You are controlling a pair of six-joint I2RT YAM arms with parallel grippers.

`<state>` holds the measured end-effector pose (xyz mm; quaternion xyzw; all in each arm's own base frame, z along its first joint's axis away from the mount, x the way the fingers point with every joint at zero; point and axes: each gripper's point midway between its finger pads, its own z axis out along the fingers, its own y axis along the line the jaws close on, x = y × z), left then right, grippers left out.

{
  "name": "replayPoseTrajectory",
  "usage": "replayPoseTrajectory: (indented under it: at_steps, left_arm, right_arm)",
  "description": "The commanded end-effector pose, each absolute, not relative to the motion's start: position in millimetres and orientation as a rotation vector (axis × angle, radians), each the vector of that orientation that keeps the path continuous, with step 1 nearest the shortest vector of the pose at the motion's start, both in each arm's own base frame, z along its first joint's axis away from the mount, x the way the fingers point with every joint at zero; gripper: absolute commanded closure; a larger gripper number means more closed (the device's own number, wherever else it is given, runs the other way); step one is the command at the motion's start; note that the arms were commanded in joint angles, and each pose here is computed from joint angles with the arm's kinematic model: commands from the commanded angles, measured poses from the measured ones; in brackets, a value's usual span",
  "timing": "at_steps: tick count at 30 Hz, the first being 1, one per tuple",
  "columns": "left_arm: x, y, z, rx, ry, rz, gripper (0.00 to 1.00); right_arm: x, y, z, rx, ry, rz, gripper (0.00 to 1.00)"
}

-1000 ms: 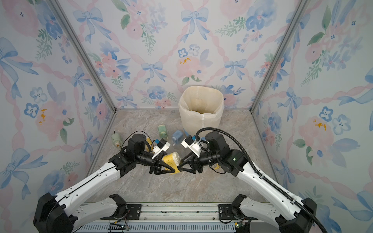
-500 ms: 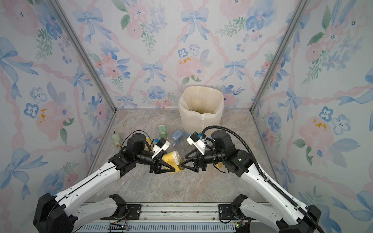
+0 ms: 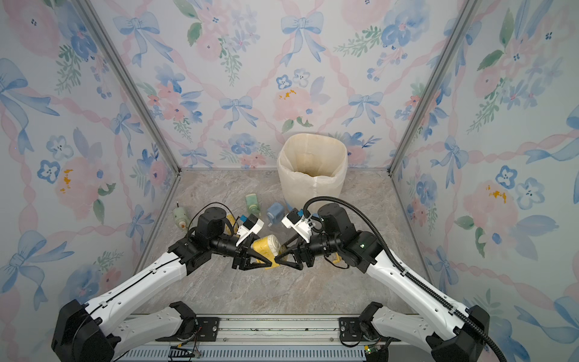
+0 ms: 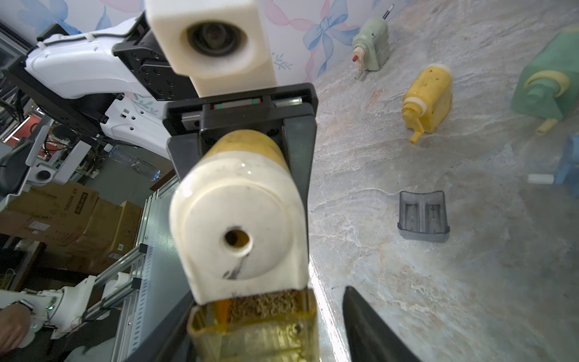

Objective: Take out the pencil sharpener tray and clean the shavings
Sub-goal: Open the container of the pencil sharpener.

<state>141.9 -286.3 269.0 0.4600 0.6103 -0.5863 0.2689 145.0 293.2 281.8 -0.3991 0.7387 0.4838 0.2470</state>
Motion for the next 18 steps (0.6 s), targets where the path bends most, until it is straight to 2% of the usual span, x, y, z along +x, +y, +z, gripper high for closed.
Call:
replayPoseTrajectory:
  at_steps: [1, 7, 18]
  left_arm:
    - [139.5, -284.4, 276.5, 1.265, 1.59, -1.573, 1.0]
    - [136.6, -282.8, 279.3, 1.274, 1.572, -1.578, 1.0]
    - [126.9, -277.9, 288.5, 1.301, 1.515, -1.588, 1.0]
  right_arm:
    - [142.8, 296.3, 287.2, -1.111, 1.992, 1.323, 0.39]
    - [141.7, 289.6, 289.9, -1.099, 1.989, 1.317, 0.49]
    - [146.9, 259.3, 317.1, -0.986, 1.917, 1.328, 0.51]
